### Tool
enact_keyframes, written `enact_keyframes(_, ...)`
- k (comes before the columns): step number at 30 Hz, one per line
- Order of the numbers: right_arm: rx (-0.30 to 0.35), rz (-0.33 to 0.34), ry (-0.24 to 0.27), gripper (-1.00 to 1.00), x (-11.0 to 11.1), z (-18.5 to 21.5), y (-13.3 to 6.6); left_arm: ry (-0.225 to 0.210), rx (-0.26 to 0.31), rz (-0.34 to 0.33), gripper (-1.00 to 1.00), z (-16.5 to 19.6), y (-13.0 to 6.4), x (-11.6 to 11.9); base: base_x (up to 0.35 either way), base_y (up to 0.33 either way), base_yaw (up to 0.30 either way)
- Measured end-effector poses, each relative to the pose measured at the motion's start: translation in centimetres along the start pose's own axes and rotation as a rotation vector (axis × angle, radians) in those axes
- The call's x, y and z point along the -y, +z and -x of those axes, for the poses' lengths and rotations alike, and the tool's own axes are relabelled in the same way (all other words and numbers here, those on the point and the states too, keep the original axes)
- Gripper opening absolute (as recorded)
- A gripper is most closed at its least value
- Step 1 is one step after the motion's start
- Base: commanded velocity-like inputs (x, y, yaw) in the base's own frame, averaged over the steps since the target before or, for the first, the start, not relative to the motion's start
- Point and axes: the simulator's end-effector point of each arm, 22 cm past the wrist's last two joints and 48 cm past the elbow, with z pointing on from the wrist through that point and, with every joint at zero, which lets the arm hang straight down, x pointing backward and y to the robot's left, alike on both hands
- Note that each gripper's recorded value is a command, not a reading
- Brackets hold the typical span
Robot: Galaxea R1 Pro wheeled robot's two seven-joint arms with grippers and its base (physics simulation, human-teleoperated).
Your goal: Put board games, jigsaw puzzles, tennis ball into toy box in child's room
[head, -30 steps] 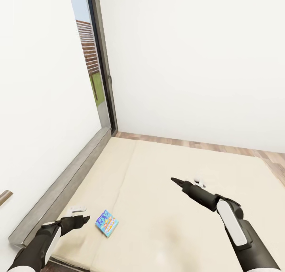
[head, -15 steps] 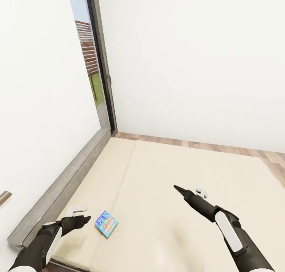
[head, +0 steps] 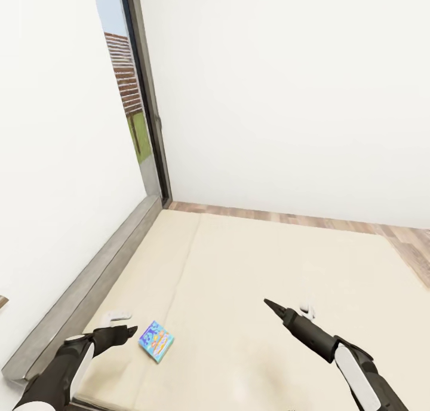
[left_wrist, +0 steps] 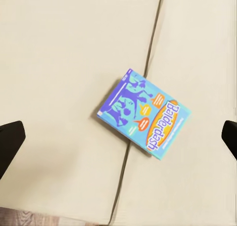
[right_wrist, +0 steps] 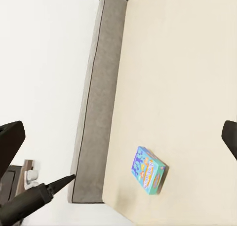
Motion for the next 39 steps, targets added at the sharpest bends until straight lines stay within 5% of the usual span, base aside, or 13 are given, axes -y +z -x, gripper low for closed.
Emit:
enact_keyframes(15, -0.003, -0.002, 0.034, 1.0, 1.0, -0.7, -0.9, 0.001, 0.017, -0.002, 1.0, 0.8, -0.5, 0.1, -0.019, -0.074, -0.175)
enact_keyframes(39, 0.002, -0.006, 0.032, 1.0, 1.0, -0.6, -0.9, 0.0, 0.018, -0.001, 1.0, 0.9, -0.6, 0.0, 0.015, 0.077, -0.009)
